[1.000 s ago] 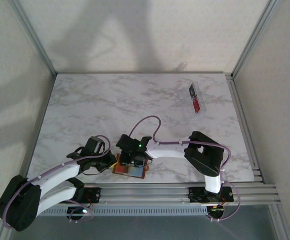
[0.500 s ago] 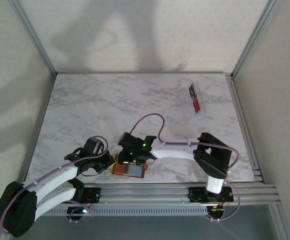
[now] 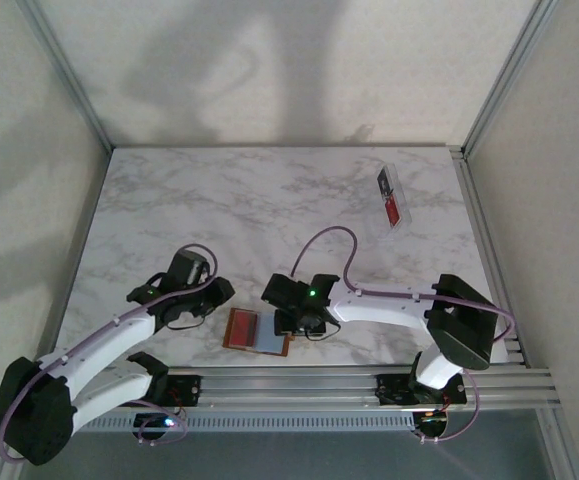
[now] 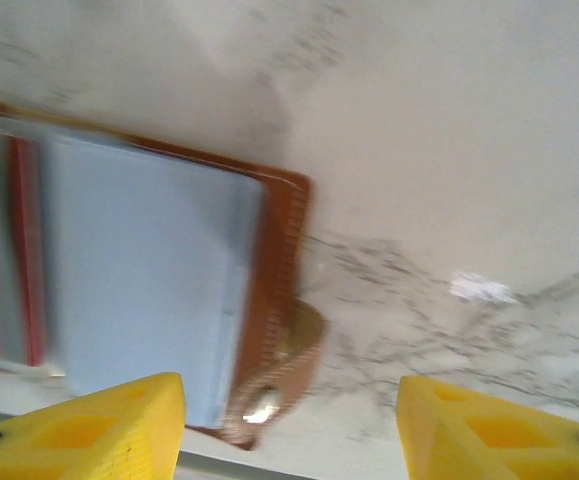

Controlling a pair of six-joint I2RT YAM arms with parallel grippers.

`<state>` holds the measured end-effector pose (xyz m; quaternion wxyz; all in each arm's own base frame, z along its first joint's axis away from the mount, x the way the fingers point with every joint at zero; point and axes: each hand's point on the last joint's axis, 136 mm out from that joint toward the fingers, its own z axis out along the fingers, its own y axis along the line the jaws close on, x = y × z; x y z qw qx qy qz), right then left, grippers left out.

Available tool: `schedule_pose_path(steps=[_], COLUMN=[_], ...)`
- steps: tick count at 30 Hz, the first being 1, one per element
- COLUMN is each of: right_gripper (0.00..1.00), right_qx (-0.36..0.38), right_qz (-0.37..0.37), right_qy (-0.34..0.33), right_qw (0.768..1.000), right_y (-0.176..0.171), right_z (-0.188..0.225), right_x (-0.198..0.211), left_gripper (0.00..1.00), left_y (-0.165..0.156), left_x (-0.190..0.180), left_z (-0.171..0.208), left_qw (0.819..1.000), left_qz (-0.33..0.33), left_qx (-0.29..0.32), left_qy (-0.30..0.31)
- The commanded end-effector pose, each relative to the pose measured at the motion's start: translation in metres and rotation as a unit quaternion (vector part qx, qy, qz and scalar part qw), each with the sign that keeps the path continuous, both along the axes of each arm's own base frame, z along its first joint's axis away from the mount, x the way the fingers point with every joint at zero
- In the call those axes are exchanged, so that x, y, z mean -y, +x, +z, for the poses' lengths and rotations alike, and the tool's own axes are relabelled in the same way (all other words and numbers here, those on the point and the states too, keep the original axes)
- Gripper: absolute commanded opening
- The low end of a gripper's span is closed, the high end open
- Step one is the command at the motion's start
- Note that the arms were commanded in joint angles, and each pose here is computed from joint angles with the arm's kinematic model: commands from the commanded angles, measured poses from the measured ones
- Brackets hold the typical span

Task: Put the credit cards into the card holder

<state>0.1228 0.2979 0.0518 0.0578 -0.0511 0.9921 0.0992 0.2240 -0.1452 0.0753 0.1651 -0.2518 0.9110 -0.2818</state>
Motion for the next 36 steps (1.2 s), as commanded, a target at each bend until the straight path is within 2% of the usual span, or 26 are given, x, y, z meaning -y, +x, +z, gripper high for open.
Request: schedule_pose_path(steps=[1,4,7,9,18,21,25,30,36], right_gripper=[0.54,0.27,0.06,0.0,0.0,0.0,0.0,0.0,0.0], right_qx=[-0.013,-0.004,0.018,0.026,0.037,0.03,0.022,0.018,0.007], right_qz=[-0.019,-0.011,-0.011,-0.016,-0.047,-0.073,-0.104,-0.155,-0.201], right_qy=[-0.01,-0.006,0.005,0.01,0.031,0.043,0.045,0.043,0.04], right_qw=[1.0,1.0,1.0,0.999,0.998,0.996,0.993,0.987,0.979], right_y=[-0.003,0.002,0.015,0.024,0.07,0.083,0.098,0.106,0.093], right_z=[-0.007,-0.008,-0.002,0.0,0.01,0.007,-0.001,-0.009,-0.011], right_x=[0.012,0.009,0.009,0.011,0.029,0.038,0.058,0.09,0.113], left_gripper=[0.31,0.31,0.32,0.32,0.31,0.26,0.25,0.26,0.28], left_y=[0.011,0.02,0.031,0.038,0.07,0.08,0.093,0.105,0.11], left_x=[-0.007,-0.004,-0.002,-0.002,0.008,0.017,0.023,0.025,0.029], left_z=[0.004,0.007,0.011,0.013,0.024,0.029,0.033,0.038,0.034], left_qw=[1.0,1.0,1.0,0.999,0.999,1.0,0.999,0.999,0.999], left_qz=[0.004,0.002,-0.003,-0.004,-0.008,-0.017,-0.023,-0.027,-0.026], left_qx=[0.009,0.01,0.012,0.013,0.02,0.017,0.017,0.021,0.021], left_qy=[0.028,0.026,0.029,0.036,0.029,0.02,0.017,0.03,0.021])
